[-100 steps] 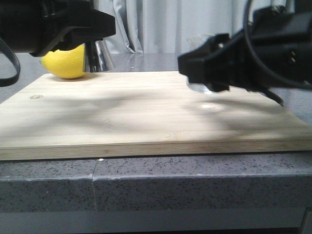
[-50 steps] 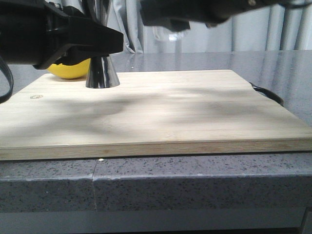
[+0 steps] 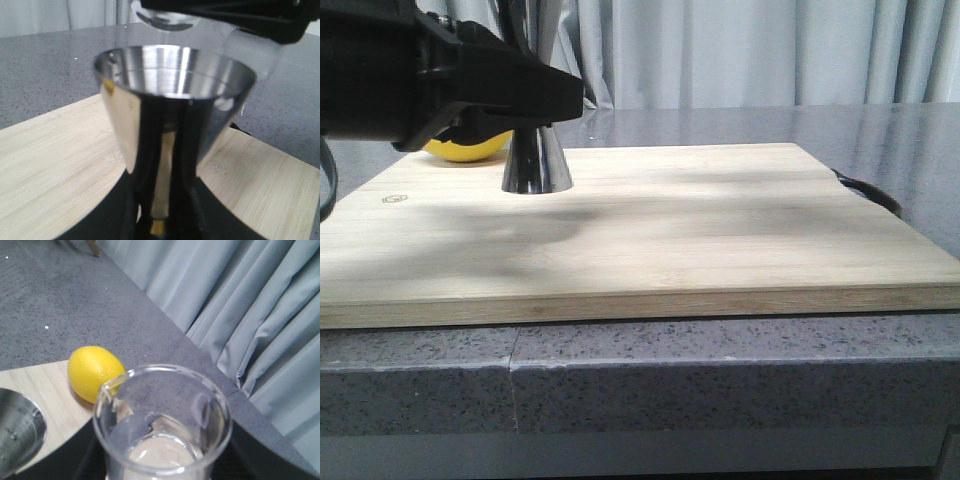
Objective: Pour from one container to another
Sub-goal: 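Carry the beaker over the jigger and tilt it to pour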
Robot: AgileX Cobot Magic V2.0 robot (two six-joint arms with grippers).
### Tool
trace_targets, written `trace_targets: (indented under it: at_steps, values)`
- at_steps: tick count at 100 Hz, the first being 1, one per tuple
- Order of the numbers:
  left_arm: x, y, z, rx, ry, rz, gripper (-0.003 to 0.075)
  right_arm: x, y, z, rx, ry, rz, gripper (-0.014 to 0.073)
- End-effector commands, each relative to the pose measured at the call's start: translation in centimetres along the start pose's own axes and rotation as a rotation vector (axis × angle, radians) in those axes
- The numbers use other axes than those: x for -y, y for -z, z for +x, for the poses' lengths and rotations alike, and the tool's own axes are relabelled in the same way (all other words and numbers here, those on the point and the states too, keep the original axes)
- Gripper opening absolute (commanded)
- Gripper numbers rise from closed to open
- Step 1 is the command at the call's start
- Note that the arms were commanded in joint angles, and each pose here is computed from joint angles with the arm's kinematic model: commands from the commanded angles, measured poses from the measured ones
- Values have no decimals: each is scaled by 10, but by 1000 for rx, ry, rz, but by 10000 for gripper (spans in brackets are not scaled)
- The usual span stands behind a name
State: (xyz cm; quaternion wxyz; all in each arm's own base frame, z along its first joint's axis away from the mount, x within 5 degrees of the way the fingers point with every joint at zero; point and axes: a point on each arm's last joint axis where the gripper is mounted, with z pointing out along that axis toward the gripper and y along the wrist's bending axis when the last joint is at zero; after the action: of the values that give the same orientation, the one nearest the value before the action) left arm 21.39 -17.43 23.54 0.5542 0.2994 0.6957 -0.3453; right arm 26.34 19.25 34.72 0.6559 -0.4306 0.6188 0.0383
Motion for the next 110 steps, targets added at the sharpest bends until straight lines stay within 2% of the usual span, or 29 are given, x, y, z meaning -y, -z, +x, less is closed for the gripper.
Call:
trace_targets:
  at_steps: [1,37,110]
  values:
    - [4,2,-25,131,2,33,-19,14,8,-27,122,67,48,197]
    - [4,2,-25,131,2,33,-19,13,8,-30,127,216,33,197]
    - [7,2,-23,108,-13,63,-19,5,8,-36,169,356,1,197]
